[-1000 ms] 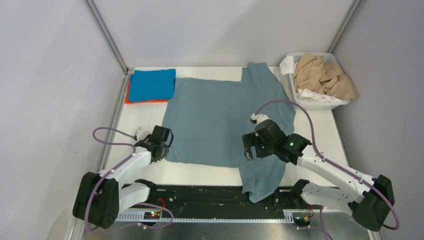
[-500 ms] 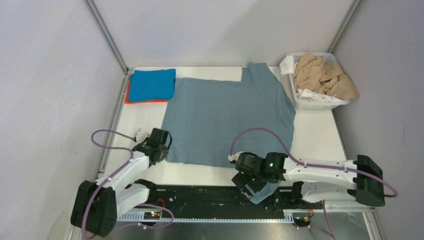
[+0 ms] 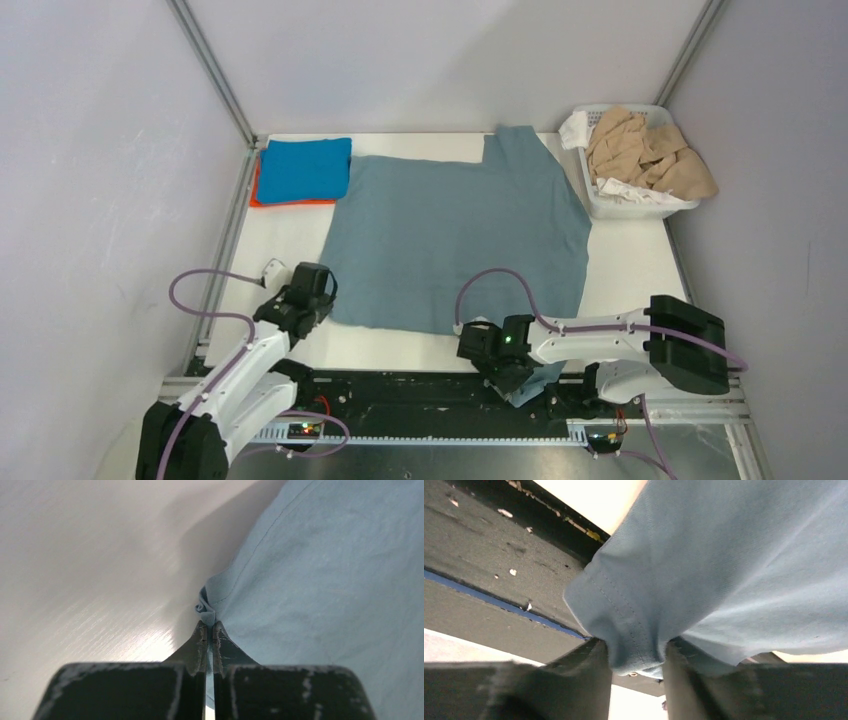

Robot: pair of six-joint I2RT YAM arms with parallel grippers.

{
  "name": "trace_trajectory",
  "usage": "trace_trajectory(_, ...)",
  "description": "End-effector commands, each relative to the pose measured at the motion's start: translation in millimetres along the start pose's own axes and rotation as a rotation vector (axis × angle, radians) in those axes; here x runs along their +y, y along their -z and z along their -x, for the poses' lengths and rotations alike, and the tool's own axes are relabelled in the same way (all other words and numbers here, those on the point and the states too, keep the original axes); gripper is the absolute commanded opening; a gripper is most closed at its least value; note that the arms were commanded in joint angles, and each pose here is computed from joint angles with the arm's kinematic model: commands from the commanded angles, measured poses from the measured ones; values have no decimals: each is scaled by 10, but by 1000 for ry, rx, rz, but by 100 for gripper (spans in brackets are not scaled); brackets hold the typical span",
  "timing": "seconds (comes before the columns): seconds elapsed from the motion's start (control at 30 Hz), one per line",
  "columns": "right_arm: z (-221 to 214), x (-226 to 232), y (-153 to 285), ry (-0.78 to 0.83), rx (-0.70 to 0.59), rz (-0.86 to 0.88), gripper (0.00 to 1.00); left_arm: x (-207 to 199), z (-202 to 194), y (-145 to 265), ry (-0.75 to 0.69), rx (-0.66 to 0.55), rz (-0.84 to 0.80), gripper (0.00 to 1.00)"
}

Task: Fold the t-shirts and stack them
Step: Grab the side of the flattened tshirt closest away from the robot with both arms, then fold the flattened tshirt in 1/3 of the way

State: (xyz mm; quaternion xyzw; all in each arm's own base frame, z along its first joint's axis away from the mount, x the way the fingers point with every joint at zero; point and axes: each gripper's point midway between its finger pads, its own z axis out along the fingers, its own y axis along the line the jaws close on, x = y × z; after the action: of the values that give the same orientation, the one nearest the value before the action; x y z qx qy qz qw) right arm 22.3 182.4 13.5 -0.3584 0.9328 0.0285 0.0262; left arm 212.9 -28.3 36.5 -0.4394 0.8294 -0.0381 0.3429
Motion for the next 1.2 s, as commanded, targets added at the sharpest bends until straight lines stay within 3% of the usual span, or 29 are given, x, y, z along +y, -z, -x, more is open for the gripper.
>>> trace_trajectory(0.0,-33,-103,-67,-60,3,-54,26,71,91,5,-5,-45,26,0)
trace_trajectory(0.07,-16,-133,-35,-71,-10,-56,14,68,100,12,-5,-47,26,0)
trace_trajectory(0.13,11,-182,14,-91,-29,-62,9,72,104,18,-3,-47,28,0)
trace_trajectory(0.4,381,-472,453,-132,-153,-128,4,-58,196,106,7,-61,-17,0)
trace_trajectory(0.73,1053,-774,940,-291,-282,-23,0,-303,453,126,-4,-96,7,0)
trace_trajectory(0.9,1259,-1278,1123,-154,-314,-307,0,-539,615,132,-27,-108,10,0)
trace_trajectory(1.17,1548,-1750,1196,171,-276,-519,0,-774,730,-27,-47,-95,23,0)
